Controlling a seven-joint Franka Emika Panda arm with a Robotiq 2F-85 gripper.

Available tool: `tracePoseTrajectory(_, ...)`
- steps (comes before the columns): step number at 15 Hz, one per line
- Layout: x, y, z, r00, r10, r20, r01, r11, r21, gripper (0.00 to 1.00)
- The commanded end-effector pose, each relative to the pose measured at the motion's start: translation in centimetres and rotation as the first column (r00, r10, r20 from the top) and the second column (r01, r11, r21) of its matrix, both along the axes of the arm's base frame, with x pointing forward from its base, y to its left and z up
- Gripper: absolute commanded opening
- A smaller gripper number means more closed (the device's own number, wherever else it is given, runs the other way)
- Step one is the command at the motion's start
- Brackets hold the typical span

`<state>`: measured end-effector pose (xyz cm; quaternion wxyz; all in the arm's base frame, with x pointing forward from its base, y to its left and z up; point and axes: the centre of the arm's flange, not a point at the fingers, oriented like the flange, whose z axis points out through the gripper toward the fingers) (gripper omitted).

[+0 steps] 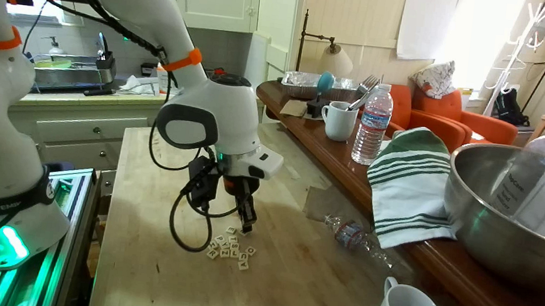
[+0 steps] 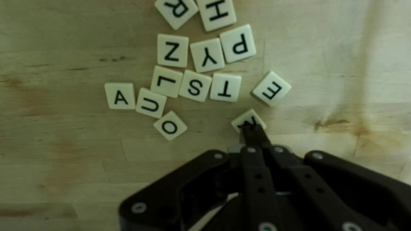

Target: Spell the word 'Met'.

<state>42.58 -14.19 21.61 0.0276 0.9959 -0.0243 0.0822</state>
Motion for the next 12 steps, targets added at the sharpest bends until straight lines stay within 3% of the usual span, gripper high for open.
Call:
tracePoseTrajectory(1, -0.8, 0.9, -1.8, 0.999, -0.045, 0.0, 0.045, 0.999, 0.002, 0.0)
tracePoseTrajectory(12, -1.6, 5.5, -2.2, 0.979, -0.203, -0.025, 0.204, 0.978, 0.036, 0.0)
